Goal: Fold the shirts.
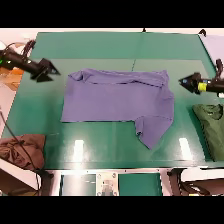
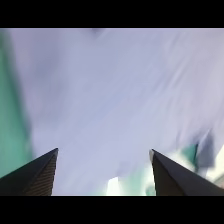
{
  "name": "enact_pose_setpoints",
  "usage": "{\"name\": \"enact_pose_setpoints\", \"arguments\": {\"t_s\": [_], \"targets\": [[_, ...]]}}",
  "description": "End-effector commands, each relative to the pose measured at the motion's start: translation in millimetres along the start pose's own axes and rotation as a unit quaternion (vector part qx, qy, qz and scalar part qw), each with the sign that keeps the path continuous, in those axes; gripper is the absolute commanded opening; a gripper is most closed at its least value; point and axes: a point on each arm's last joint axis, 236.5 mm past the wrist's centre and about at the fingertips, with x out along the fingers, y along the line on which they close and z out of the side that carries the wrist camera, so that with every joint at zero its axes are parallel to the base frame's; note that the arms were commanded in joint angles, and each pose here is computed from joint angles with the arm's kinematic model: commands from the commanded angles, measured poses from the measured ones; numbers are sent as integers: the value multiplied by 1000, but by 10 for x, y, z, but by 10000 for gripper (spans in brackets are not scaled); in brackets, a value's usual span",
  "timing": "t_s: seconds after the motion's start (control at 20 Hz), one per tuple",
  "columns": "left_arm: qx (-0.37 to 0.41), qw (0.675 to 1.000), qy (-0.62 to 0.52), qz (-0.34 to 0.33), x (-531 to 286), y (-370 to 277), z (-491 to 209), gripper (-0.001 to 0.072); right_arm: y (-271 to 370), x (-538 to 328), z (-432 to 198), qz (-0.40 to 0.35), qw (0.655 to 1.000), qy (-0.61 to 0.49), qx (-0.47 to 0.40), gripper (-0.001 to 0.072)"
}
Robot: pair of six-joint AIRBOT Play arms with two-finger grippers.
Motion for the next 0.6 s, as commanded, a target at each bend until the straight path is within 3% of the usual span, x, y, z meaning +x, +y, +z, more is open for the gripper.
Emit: {"name": "enact_pose_setpoints", "arguments": {"t_s": [0.0,0.25,0.55], "targets": [[-73,991,80,80,-66,532,-773,647,-341,-323,-492,-52,998,12,31,290],[-129,987,36,94,434,918,-1279,648,-624,-533,-812,-68,994,-12,80,291],[-148,989,-6,14,905,824,-1251,647,-660,-470,-937,-66,994,-2,90,292]]}}
